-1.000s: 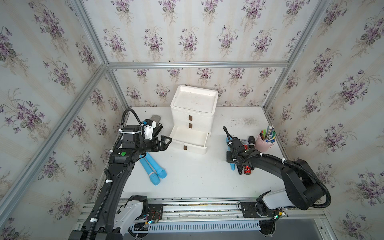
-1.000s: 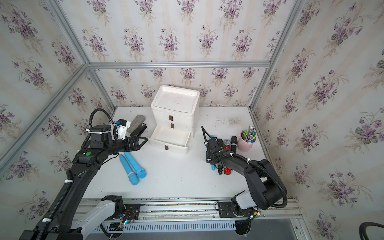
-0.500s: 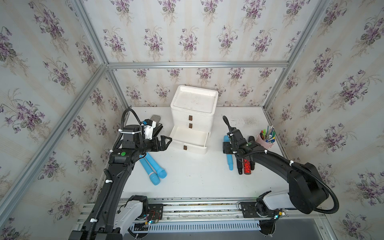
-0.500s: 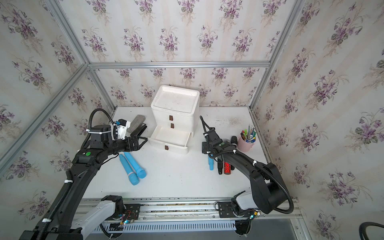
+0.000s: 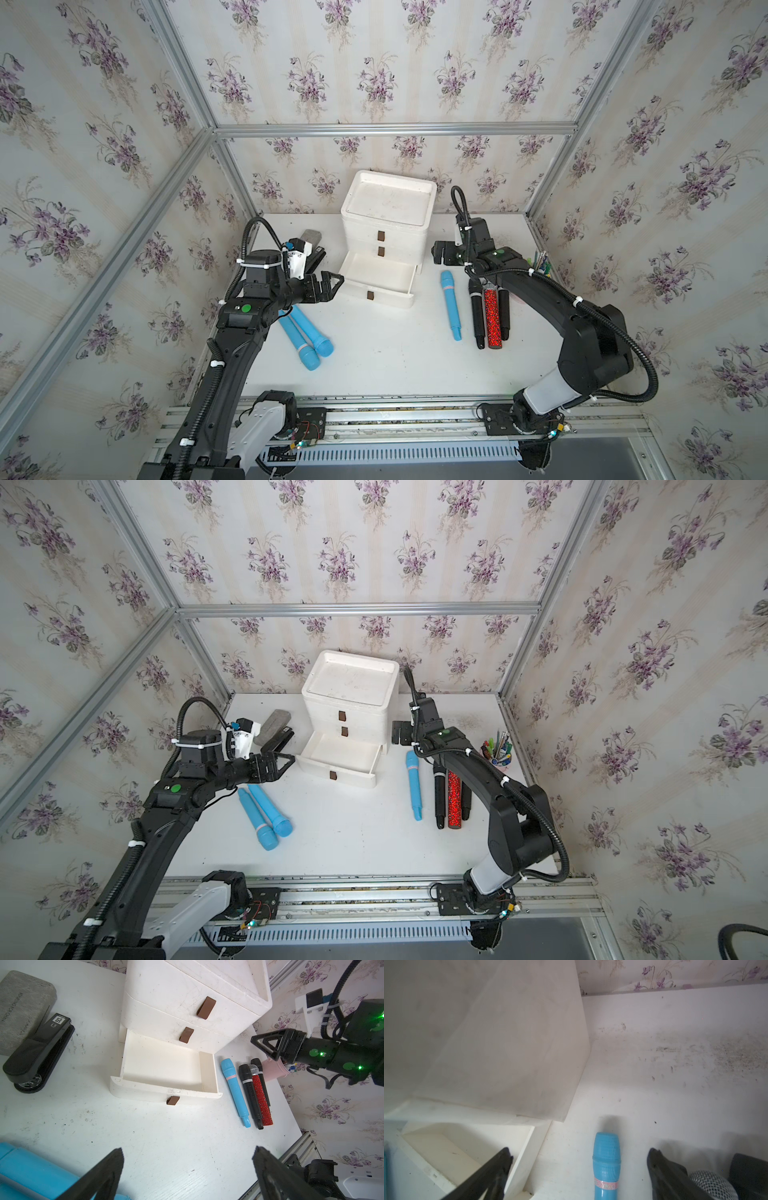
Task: Take the microphone out of the drawer
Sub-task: Close the drawer of the storage box.
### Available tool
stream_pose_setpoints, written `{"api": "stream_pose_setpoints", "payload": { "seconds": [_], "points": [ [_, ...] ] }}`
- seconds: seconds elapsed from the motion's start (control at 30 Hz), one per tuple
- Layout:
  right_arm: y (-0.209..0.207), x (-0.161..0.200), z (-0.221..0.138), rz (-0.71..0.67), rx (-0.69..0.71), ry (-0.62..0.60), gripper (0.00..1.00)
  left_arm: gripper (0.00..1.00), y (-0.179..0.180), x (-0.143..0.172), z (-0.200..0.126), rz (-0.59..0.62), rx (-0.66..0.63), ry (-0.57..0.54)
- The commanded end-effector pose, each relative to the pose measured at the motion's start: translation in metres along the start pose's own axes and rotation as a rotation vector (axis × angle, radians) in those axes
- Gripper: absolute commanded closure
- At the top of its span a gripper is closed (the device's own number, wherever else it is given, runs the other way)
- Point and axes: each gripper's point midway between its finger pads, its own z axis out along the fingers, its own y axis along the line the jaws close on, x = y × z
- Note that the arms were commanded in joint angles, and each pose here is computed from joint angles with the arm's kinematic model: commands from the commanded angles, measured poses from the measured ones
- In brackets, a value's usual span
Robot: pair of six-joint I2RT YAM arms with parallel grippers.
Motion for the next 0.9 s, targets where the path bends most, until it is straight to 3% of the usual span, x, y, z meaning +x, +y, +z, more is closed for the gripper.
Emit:
{"api": "stream_pose_setpoints", "payload": {
  "seconds": [0.0, 0.33, 0.87],
  "points": [
    [0.017, -0.028, 0.002, -0.019, -0.123, -0.052, 0.00, 0.01, -0.001, -0.004, 0.000, 0.015, 0.008, -0.015],
    [0.005, -0.117, -0.001, 0.027, -0.279, -0.187, 0.00, 0.01, -0.007, 0.009, 0.009, 0.024, -0.008, 0.020],
    [0.034, -0.206, 0.062, -0.010, -0.505, -0.176, 0.00, 0.01, -0.018, 0.057, 0.071, 0.034, -0.100, 0.078]
  ]
}}
